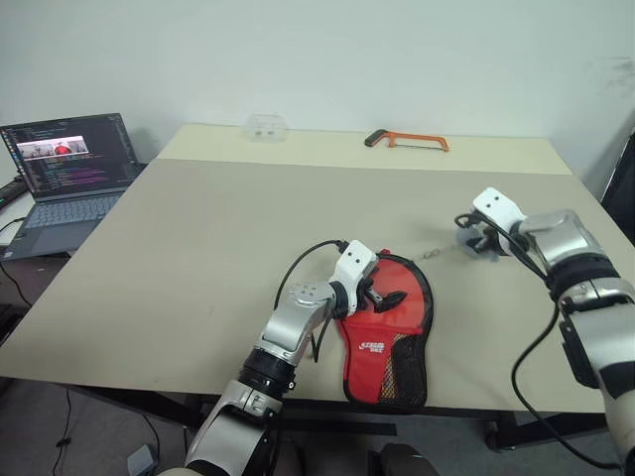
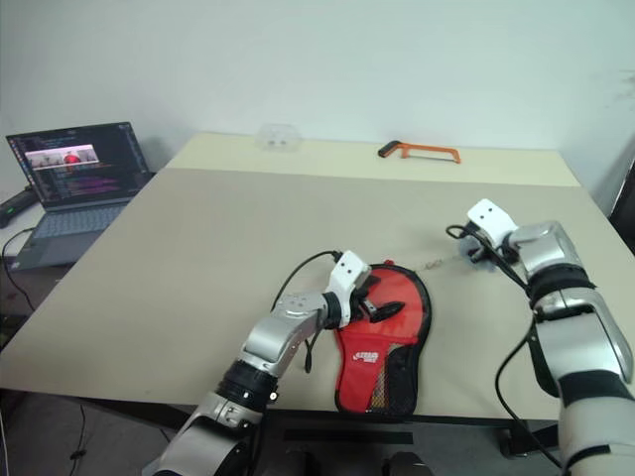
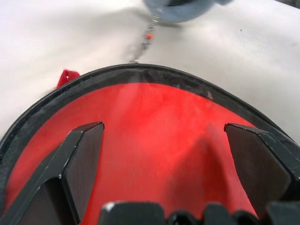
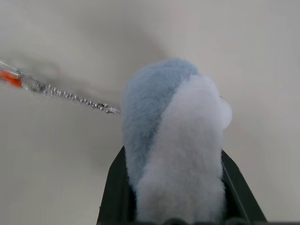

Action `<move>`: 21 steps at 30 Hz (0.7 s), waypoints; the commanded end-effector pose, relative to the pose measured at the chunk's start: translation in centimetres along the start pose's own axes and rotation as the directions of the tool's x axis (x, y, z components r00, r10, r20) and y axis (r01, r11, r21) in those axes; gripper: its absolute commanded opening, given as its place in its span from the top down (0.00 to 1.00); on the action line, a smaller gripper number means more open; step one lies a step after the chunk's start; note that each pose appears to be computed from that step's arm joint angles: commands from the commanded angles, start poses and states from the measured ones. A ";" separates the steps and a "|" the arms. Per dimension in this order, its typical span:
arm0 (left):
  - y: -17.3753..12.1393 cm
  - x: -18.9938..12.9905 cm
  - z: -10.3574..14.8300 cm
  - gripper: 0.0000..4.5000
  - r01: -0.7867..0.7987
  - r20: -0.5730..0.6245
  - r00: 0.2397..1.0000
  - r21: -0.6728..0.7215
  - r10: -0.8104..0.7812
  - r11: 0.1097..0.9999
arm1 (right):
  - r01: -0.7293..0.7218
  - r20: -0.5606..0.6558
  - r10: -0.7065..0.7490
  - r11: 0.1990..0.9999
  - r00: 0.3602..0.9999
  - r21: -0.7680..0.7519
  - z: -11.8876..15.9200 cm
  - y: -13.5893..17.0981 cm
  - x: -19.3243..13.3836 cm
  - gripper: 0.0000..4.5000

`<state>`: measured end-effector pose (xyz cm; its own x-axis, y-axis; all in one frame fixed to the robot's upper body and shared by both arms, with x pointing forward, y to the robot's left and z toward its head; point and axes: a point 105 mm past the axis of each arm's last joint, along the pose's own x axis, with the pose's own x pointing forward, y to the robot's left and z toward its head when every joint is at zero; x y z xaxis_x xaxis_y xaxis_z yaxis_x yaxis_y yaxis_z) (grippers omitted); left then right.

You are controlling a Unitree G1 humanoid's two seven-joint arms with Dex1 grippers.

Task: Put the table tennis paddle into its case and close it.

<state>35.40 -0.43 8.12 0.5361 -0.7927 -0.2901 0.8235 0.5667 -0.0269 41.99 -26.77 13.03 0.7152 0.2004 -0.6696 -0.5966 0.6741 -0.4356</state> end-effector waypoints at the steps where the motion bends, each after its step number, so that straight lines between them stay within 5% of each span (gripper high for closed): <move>1: 1.0 -0.8 -5.2 0.00 -0.057 -0.177 0.983 -0.078 0.043 0.995 | -0.046 -0.071 0.033 0.980 0.997 -0.192 -1.9 -0.1 -3.4 0.85; 7: 1.4 -0.8 -5.2 0.00 -0.054 -0.189 0.981 -0.060 0.041 0.997 | -0.363 -0.190 0.309 0.778 0.932 -0.513 -4.3 7.0 -8.7 0.85; 11: 1.5 -0.6 -5.2 0.00 -0.042 -0.202 0.979 -0.047 0.032 0.998 | -0.550 -0.239 0.527 0.579 0.816 -0.602 -4.1 13.0 -11.8 0.85; 21: 1.1 0.7 -4.7 0.00 -0.006 -0.222 0.975 -0.004 0.005 1.000 | -0.710 -0.235 0.849 0.210 0.473 -0.672 -3.2 24.8 -16.2 0.86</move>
<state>36.75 -0.20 7.56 0.5284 -0.7681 -0.3617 0.8297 0.5575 0.0282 16.36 -16.55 11.02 -0.1587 0.5030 -0.8496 -0.9132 -0.4020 -0.0675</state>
